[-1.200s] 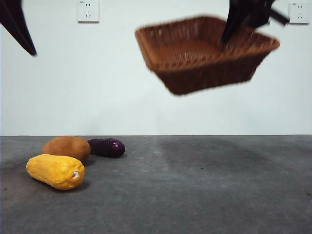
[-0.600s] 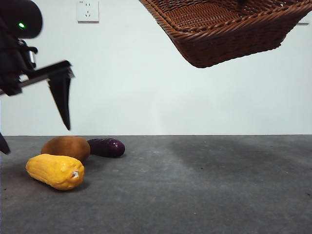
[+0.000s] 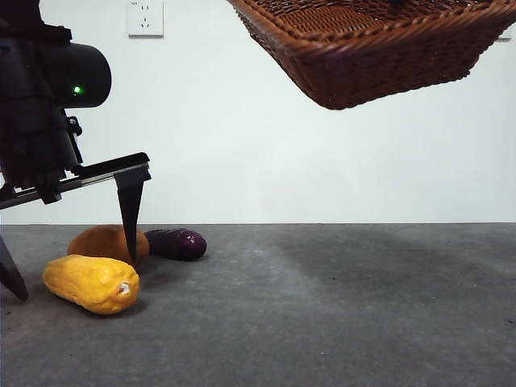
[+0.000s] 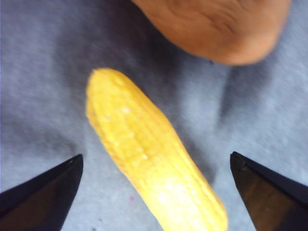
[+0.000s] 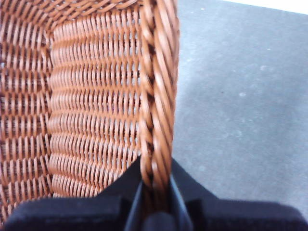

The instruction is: Help me put the vegetables on the table into the basket

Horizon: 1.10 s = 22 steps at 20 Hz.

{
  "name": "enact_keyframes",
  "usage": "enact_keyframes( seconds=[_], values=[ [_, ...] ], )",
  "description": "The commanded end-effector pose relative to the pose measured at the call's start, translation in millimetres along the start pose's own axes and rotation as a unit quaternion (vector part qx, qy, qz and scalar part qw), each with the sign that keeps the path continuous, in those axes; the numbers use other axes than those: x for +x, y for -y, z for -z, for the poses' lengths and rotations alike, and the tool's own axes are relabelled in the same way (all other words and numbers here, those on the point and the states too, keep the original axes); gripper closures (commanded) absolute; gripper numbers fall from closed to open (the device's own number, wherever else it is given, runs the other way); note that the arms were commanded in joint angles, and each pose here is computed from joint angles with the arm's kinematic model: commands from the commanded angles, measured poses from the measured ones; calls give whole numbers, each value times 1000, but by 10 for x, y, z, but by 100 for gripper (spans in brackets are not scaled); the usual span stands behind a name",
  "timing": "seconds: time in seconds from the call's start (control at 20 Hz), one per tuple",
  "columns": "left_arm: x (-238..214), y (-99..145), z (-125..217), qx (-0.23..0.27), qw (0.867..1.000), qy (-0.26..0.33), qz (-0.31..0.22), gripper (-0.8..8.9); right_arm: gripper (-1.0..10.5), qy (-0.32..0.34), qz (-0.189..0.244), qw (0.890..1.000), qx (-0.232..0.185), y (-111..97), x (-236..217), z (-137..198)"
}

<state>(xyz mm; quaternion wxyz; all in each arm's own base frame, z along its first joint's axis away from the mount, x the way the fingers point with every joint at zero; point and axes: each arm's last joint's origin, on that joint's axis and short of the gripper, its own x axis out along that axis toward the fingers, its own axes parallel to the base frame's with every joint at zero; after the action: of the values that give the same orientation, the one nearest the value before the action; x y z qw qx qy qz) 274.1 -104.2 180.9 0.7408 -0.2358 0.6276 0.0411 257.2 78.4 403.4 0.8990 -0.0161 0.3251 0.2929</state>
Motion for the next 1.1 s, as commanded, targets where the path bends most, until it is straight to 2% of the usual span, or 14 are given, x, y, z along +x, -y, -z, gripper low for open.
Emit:
enact_keyframes(
  seconds=[0.05,0.15,0.3,0.45,0.6,0.8,0.95,1.1],
  values=[
    [36,5,-6,-7,1000,5,-10,306,959,18,-9,1000,-5,-25,-49,-39],
    [58,13,-18,-6,1000,6,-6,420,959,18,-9,1000,-6,-25,-49,-39],
    [62,29,-22,-3,1000,11,-2,513,959,18,-9,1000,-6,-24,-47,-40],
    [63,44,-27,-1,1000,16,3,691,958,17,-9,1000,-9,-25,-47,-38],
    [70,95,-4,10,1000,21,12,829,959,17,-9,1000,-9,-24,-47,-38],
    [74,122,22,45,999,19,13,822,958,9,-9,1000,-6,-25,-46,-22],
    [55,140,46,104,994,17,18,822,959,-5,-6,1000,-1,-23,-41,6],
    [-57,199,111,179,983,24,40,822,959,-26,-2,1000,8,-11,-13,49]
  ],
)
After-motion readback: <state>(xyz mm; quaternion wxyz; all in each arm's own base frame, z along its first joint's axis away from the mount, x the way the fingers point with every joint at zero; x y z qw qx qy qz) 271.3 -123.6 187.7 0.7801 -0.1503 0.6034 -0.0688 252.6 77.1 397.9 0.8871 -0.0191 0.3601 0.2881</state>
